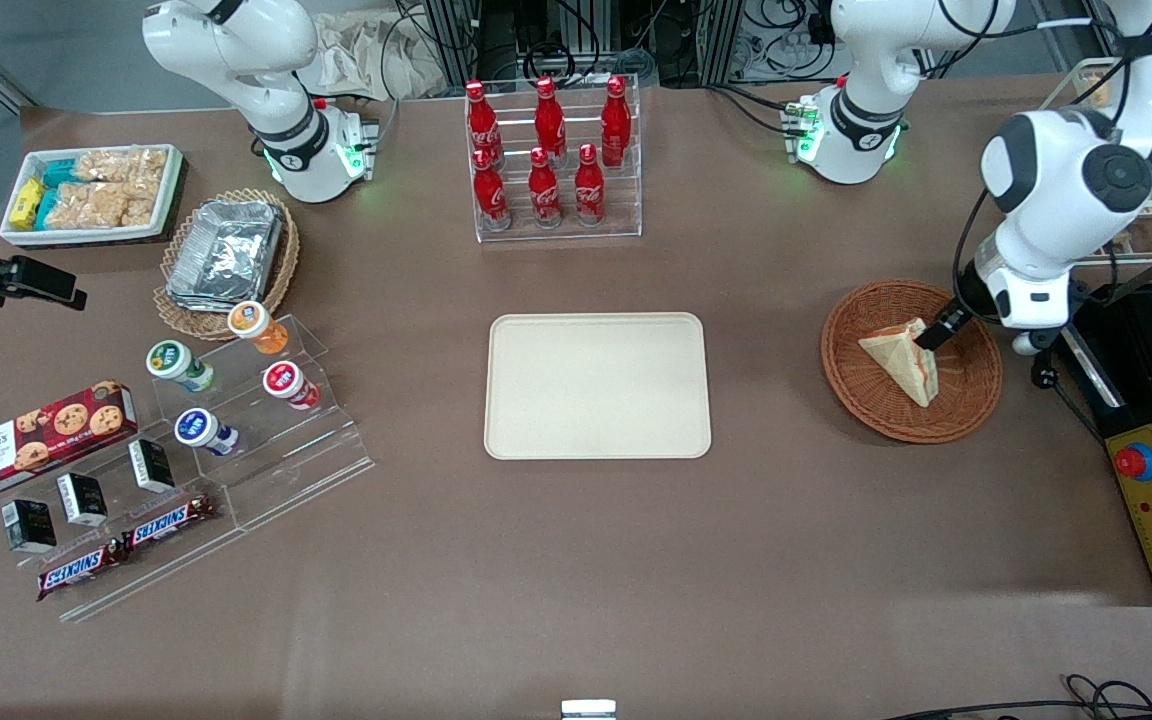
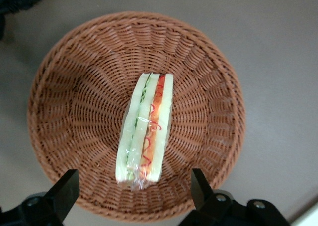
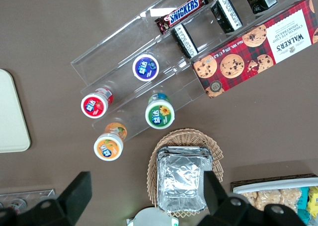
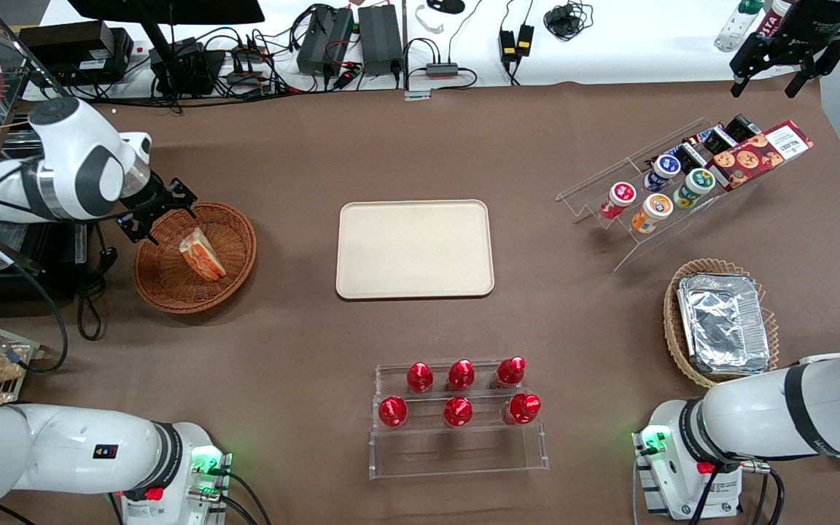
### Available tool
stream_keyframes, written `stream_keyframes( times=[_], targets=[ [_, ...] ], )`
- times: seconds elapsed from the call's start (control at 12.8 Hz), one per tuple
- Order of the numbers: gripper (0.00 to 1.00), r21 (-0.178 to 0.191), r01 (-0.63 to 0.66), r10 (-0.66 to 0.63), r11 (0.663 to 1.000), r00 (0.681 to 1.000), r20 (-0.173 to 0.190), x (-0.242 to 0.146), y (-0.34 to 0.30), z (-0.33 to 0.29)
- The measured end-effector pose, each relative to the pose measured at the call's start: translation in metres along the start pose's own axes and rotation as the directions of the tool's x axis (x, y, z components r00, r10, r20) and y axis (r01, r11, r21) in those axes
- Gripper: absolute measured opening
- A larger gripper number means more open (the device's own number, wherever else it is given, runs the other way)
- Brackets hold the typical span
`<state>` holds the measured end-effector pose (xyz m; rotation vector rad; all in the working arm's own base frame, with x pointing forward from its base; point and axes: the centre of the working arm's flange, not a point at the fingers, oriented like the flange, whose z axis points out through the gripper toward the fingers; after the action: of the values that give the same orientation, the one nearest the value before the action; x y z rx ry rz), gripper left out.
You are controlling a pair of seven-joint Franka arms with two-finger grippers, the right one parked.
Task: Place sandwich from basket to tray
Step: 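Lower the left gripper onto the sandwich and close it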
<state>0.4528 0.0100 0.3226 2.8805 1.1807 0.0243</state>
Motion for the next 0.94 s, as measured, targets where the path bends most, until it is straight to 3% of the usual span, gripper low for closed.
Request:
stream_keyframes(
  times=[0.7,0.94],
  targets=[
    [1.0,-0.002,-0.011,0.011,1.0,0.999,-0.035,-0.015,-0.008,0.086],
    [0.66,-0.002,-0.01,0.01,1.0,0.999,-0.035,-0.015,-0.008,0.089]
  ],
)
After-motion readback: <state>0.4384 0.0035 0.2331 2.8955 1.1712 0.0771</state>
